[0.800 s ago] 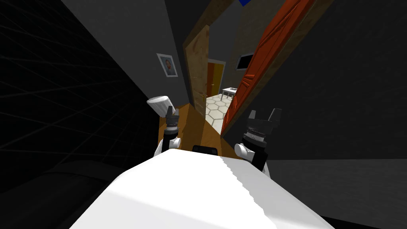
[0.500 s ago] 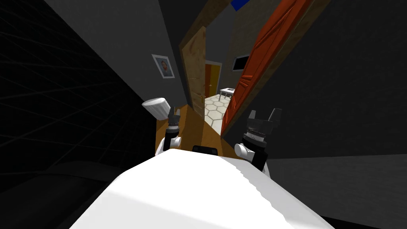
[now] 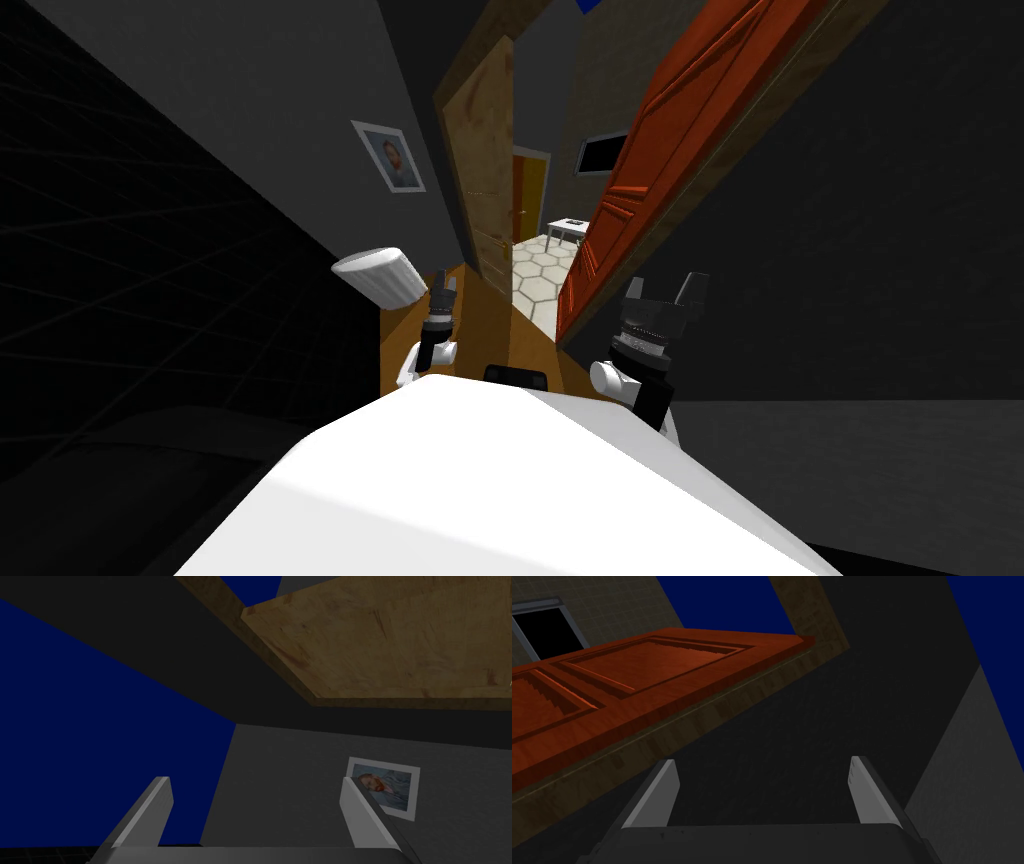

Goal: Push the door open

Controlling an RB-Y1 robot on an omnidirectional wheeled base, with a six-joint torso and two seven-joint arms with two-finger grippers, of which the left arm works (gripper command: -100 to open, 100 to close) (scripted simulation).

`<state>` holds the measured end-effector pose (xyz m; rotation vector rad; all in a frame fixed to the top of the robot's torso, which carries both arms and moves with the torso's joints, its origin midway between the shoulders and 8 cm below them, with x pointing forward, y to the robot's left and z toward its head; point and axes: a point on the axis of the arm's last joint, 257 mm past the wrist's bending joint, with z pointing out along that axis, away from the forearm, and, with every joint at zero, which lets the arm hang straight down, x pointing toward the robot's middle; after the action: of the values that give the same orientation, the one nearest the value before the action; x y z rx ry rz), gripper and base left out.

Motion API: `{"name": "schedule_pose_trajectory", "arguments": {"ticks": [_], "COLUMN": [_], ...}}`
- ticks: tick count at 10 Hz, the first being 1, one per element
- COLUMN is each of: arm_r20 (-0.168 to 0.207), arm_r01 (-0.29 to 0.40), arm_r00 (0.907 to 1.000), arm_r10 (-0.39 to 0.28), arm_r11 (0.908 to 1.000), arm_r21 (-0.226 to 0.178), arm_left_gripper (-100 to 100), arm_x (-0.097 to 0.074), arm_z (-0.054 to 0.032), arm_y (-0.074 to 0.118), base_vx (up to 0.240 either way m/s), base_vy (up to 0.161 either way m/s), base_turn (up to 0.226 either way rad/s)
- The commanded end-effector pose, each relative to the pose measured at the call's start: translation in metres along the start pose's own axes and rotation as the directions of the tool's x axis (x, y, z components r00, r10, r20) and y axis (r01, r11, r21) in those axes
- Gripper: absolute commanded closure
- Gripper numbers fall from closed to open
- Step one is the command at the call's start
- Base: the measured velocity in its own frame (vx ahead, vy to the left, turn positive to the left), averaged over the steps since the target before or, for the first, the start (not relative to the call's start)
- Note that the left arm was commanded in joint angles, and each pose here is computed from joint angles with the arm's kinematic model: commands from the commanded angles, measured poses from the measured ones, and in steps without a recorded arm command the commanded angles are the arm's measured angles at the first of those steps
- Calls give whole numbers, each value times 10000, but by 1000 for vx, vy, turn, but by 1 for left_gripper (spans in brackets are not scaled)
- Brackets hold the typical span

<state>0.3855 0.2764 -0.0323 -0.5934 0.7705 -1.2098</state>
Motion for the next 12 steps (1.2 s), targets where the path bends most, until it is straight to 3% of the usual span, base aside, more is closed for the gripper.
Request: {"name": "schedule_pose_trajectory", "arguments": {"ticks": [1, 12], "arm_r20": [-40, -113], "arm_r01": [-36, -172], "arm_r00": [10000, 9998], "arm_r10": [35, 158], "arm_r11": [9998, 9902], "arm_r21": [-190, -1388], "arm_left_gripper": [-100, -100], "arm_x": [-2, -15], "arm_z": [20, 110], "arm_y": [125, 892], "base_vx": [93, 94], "base_vy": [109, 131], "base_turn": [-166, -154]}}
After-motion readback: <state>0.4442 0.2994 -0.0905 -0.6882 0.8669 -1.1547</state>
